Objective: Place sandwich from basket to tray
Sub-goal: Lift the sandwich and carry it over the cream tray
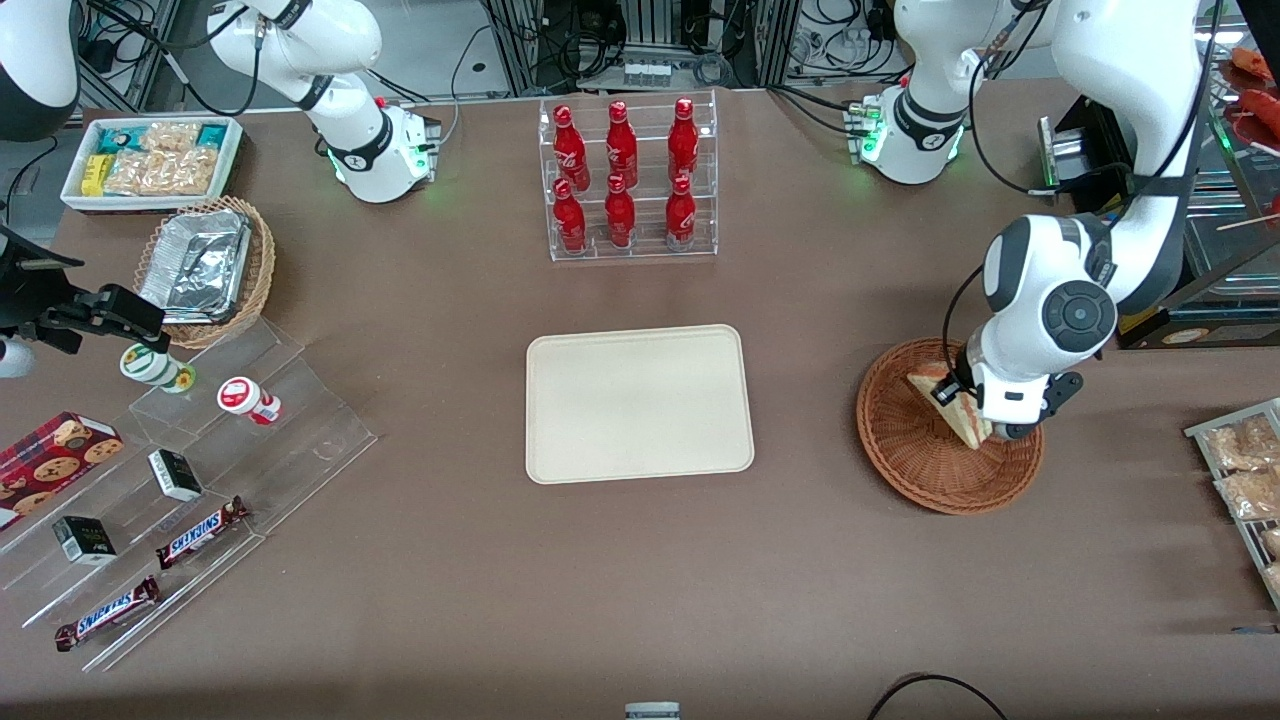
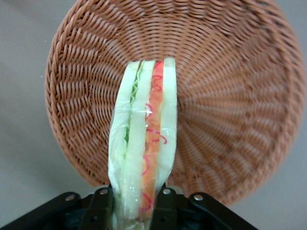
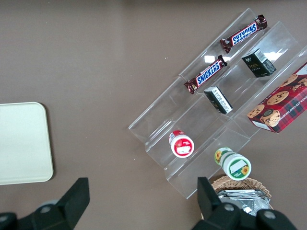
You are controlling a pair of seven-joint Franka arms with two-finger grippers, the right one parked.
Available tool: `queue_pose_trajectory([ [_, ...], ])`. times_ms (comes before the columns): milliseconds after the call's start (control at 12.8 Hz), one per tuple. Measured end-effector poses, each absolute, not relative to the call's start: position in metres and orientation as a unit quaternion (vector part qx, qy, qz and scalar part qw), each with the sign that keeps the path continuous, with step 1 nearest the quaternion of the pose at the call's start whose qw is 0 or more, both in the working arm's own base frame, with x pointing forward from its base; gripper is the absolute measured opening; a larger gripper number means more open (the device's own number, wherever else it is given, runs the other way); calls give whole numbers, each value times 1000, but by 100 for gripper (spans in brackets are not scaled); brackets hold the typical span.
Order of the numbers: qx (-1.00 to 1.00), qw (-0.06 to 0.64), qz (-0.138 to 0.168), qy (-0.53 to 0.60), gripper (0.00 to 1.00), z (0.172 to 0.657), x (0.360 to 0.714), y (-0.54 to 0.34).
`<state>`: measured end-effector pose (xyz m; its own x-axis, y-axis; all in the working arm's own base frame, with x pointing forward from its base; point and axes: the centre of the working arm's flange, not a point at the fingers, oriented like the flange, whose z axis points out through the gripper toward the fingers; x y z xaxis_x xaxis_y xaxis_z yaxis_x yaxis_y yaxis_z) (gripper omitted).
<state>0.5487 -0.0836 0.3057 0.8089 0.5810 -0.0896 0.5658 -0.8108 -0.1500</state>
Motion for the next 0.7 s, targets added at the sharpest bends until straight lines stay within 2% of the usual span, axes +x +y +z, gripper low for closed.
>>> queue_pose_trajectory([
  [156, -963, 62, 72, -254, 17, 328, 548, -120],
  [234, -970, 65, 77, -223, 15, 334, 545, -140],
  [469, -983, 61, 73, -156, 15, 348, 533, -203],
  [703, -989, 42, 84, -113, 15, 343, 514, -268],
])
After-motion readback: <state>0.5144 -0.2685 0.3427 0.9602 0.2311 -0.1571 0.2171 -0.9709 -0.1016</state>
